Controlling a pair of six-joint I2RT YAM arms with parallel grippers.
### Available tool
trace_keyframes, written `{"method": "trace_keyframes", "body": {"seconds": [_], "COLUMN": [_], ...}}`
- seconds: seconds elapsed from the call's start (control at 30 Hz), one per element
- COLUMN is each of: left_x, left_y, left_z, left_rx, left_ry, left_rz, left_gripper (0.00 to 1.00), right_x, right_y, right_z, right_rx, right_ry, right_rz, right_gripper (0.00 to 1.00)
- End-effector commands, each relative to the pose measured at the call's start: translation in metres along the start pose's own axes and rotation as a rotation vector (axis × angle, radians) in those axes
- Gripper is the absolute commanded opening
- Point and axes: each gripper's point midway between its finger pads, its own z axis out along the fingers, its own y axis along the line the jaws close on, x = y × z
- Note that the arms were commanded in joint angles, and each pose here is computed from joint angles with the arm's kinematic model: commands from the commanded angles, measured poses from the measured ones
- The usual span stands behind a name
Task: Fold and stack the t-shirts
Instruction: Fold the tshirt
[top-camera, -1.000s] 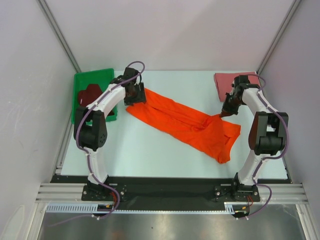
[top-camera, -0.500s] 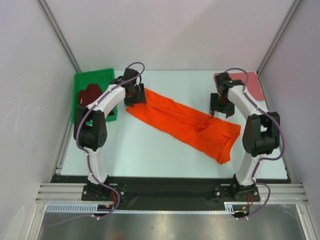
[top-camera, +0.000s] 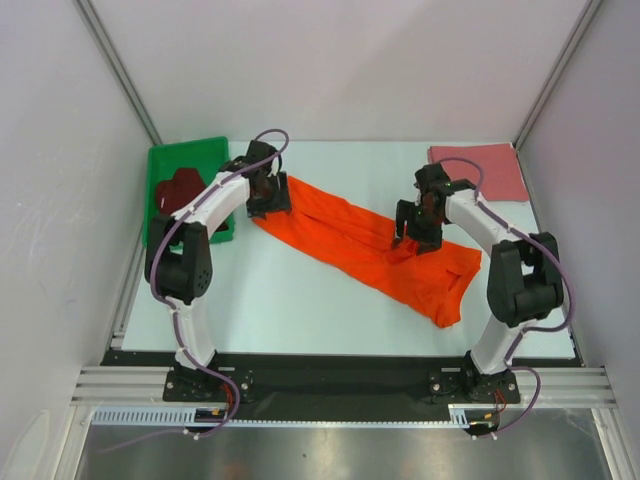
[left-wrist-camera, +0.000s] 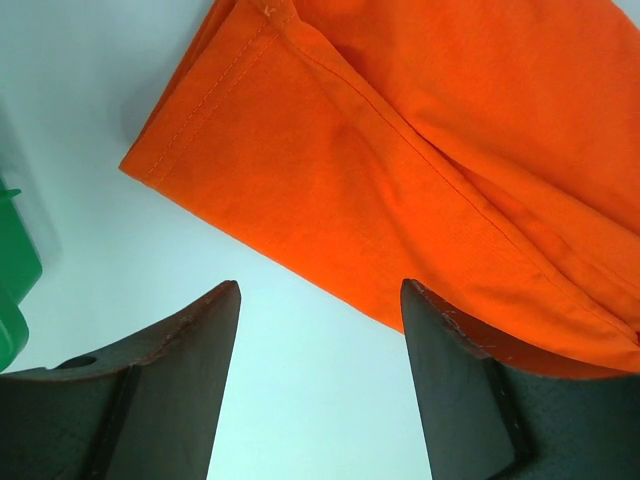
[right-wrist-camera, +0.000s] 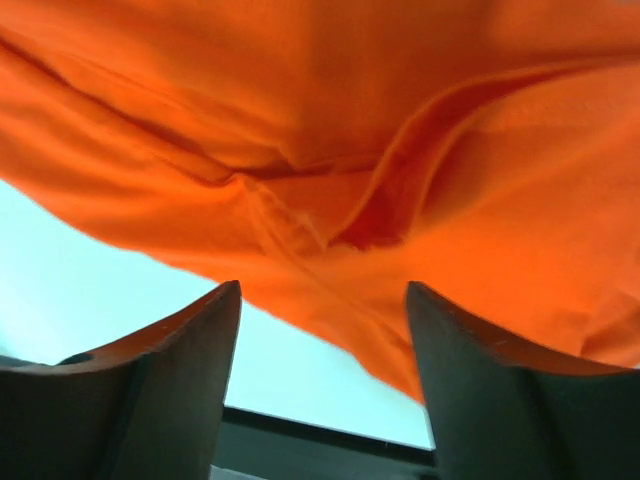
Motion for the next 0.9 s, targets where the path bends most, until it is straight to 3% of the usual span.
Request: {"method": "trace_keyframes", "body": {"seconds": [0.0, 0.1, 0.23, 0.4, 0.53, 0.57, 0.87], "left_x": [-0.013, -0.013, -0.011, -0.010, -0.009, -0.009, -0.007], "left_y": [-0.005, -0.002, 0.001, 0.002, 0.002, 0.002, 0.003], "left_z": [-0.029, -0.034, -0.038, -0.039, -0.039, -0.039, -0.037], "left_rx": [0.033, 0.022, 0.014, 0.012, 0.010, 0.010, 0.009], "left_ry": [-0.061, -0.074, -0.079, -0.077, -0.072, -0.074, -0.071], "left_rz": [0.005, 0.010, 0.015, 0.016, 0.016, 0.016, 0.014], "left_gripper": [0.71, 0.71, 0.71, 0.71, 0.71, 0.71, 0.71], "right_x": [-0.014, -0.014, -0.015, -0.023, -0.030, -0.036, -0.066], "right_y": [0.012, 0.010, 0.009, 0.003, 0.005, 0.008, 0.030], "right_z": [0.014, 0.020, 0.030, 0.044, 0.053, 0.052, 0.057], "right_rx": [-0.040, -0.036, -0.033, -0.007, -0.003, -0.007, -0.021], "right_ry": [-0.024, -0.014, -0.008, -0.009, -0.009, -0.022, -0.052], "right_rz": [0.026, 0.031, 0.024, 0.009, -0.021, -0.032, -0.085], "right_gripper": [0.70, 0.63, 0.45, 0.29, 0.03, 0.00, 0.00]}}
